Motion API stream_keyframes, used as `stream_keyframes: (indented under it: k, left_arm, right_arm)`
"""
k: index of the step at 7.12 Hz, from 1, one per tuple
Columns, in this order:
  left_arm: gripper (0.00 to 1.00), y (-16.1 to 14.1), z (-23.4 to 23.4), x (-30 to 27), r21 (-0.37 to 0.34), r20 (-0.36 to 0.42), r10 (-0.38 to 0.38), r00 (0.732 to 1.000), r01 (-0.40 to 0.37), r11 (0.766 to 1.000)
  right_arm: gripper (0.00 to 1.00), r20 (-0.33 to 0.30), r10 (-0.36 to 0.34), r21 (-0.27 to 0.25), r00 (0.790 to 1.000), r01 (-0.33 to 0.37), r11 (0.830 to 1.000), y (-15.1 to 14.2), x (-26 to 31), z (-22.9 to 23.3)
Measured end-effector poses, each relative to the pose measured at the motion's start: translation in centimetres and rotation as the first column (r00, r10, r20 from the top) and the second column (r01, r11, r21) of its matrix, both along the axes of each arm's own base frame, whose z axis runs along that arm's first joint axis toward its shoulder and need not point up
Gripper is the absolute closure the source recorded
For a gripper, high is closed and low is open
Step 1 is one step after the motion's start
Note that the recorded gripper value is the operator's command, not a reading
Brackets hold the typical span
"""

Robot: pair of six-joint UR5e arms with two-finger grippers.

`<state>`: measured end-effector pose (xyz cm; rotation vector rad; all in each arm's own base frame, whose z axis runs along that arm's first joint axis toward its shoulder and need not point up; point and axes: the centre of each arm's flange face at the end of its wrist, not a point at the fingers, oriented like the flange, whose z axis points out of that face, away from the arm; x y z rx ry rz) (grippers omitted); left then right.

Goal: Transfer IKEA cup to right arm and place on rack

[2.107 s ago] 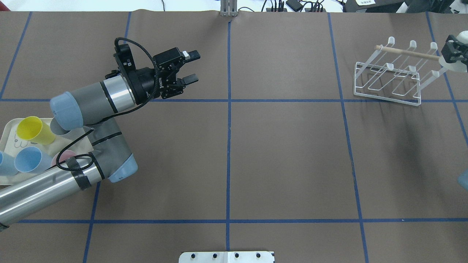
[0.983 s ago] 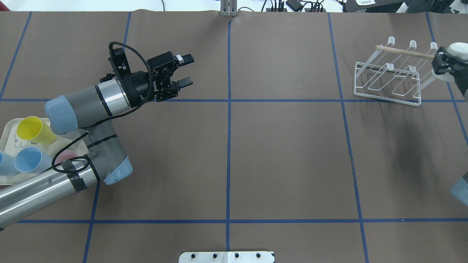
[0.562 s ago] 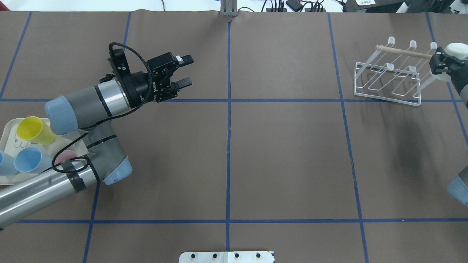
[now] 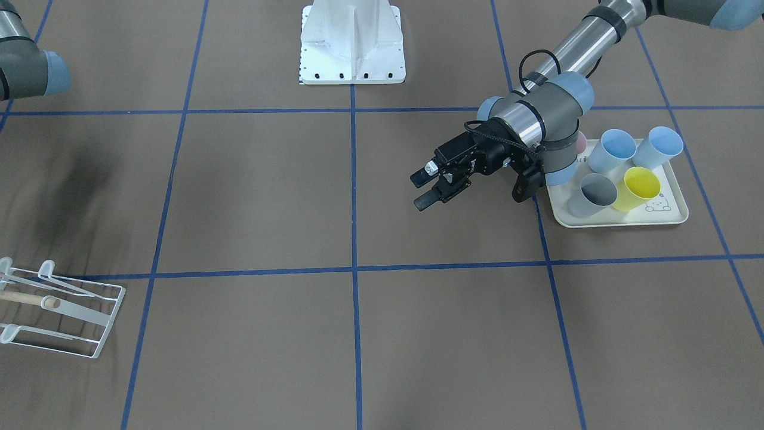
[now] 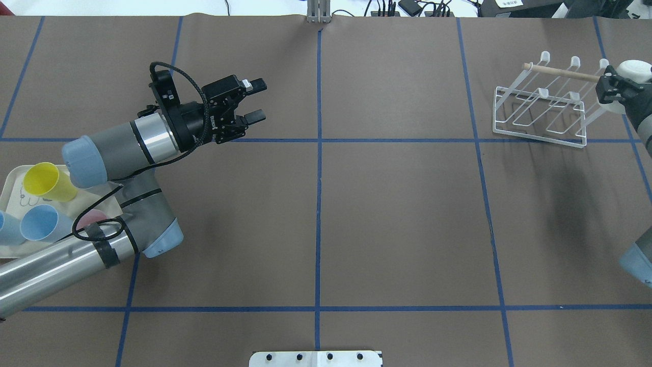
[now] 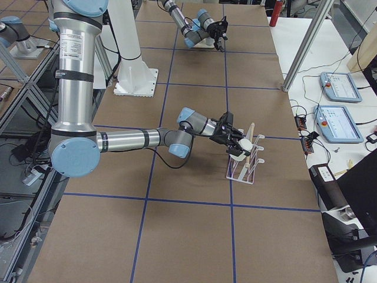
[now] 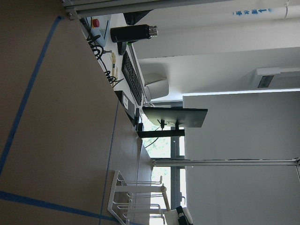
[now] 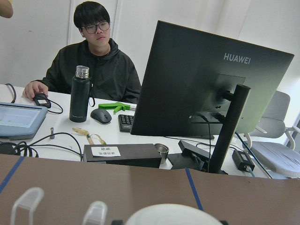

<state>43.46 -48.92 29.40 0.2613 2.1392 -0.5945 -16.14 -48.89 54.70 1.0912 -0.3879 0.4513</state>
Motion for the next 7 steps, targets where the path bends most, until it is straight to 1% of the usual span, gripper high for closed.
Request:
stream_keyframes:
  k: [7]
  left_arm:
    - [0.00, 0.0, 0.2, 0.1, 0.001, -0.001, 0.001, 1.000, -0.001, 1.000]
  right_arm:
    - [1.00, -0.023, -0.015, -0.021, 1.000, 0.015, 1.000, 0.0, -0.7, 1.5]
